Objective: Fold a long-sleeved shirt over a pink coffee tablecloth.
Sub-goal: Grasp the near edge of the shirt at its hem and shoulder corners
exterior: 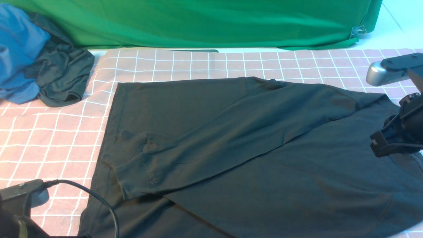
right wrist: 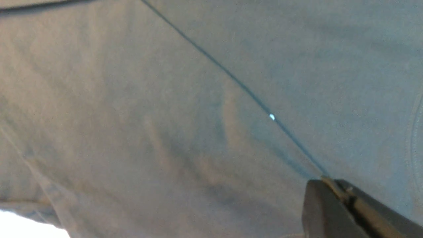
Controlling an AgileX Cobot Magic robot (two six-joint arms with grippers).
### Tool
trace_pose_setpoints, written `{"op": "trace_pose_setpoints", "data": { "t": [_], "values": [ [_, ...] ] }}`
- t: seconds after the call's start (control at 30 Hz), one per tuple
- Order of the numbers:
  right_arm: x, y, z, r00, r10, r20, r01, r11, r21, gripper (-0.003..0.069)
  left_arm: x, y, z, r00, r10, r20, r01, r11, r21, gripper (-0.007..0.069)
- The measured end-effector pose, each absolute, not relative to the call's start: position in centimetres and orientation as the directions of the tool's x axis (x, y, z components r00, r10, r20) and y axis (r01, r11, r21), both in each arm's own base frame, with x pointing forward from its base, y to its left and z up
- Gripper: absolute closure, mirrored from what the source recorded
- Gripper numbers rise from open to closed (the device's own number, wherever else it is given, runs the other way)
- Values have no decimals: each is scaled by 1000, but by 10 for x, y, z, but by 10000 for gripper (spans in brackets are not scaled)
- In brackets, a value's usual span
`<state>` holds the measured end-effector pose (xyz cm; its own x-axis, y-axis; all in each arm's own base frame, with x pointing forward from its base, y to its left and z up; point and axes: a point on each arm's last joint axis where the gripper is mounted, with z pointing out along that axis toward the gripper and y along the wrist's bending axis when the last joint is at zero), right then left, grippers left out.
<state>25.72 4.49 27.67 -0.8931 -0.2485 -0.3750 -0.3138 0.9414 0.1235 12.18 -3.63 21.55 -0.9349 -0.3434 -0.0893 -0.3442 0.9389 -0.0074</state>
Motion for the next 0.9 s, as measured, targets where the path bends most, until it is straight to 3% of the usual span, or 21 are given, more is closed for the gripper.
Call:
{"op": "trace_pose_setpoints", "data": {
  "t": [0.1, 0.17, 0.2, 0.37, 0.9],
  "values": [
    [258, 47, 277, -889, -246, -387, -320, 937, 138, 621, 123, -36, 215, -935, -340, -97, -342, 940, 2, 309],
    [258, 48, 278, -886, -249, -392, -327, 934, 146, 621, 124, -36, 214, -936, -340, -90, -342, 940, 7, 267],
    [258, 50, 278, -879, -253, -404, -341, 926, 160, 621, 126, -37, 211, -938, -339, -72, -342, 940, 22, 196],
    [260, 55, 281, -860, -258, -441, -375, 905, 200, 621, 137, -40, 195, -953, -304, 2, -303, 950, 79, 67],
    [260, 56, 281, -850, -270, -452, -395, 895, 208, 621, 158, -50, 158, -956, -269, 113, -256, 960, 115, 74]
  ]
}}
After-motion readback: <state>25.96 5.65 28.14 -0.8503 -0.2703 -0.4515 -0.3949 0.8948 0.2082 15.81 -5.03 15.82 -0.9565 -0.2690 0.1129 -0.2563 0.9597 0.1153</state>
